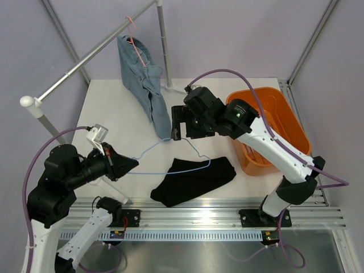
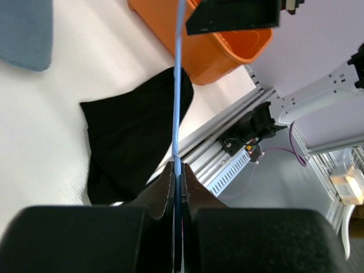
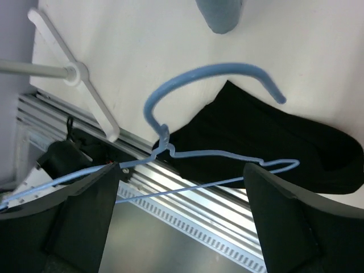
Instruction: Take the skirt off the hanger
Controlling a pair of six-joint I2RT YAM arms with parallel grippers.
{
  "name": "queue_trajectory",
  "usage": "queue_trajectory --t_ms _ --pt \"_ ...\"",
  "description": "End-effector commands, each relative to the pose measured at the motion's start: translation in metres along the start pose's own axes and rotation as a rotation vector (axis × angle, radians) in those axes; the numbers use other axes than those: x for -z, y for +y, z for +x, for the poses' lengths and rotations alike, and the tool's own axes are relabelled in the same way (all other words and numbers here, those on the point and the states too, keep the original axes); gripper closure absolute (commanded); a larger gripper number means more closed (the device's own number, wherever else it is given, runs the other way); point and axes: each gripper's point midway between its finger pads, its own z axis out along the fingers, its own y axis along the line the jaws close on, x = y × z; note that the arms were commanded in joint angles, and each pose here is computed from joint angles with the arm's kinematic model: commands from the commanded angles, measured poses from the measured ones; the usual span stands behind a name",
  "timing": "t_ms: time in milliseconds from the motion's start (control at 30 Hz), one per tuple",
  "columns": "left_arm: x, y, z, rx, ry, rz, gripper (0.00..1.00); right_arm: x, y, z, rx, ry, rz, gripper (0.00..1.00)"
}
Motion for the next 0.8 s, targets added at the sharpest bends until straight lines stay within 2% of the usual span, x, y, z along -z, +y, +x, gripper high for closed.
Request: queue_trajectory --t_ms 0,133,167,367,500,600,767 --pt "0.011 0.002 -0.014 -0.044 -0.067 -0.053 1.00 0.036 -0.009 -0.016 -0.029 -0.125 0.001 0.00" --pt "0.016 0.005 -0.014 -0.047 -0.087 -0.081 1.00 0.081 -0.032 -0.025 -0.117 -0.271 0.007 0.00" --pt "0.019 0.005 -0.016 -0.053 -0.105 -0.092 1.00 0.111 -0.039 -0.028 -0.158 -0.338 -0.033 0.01" --pt "0.039 -0.010 -0.041 -0.093 -0.226 -0.091 1.00 0.191 -0.088 -0.019 -0.290 -0.557 -0.103 0.01" --pt "0.060 -0.023 -0.069 -0.098 -0.328 -0.120 1.00 0.202 -0.109 -0.010 -0.308 -0.580 -0.058 0.01" --pt "0.089 -0.024 -0.088 -0.104 -0.413 -0.213 1.00 0.192 -0.115 -0.001 -0.296 -0.533 -0.012 0.00" --pt "0.121 -0.018 -0.103 -0.106 -0.483 -0.339 1.00 0.183 -0.113 0.006 -0.299 -0.508 -0.016 0.01"
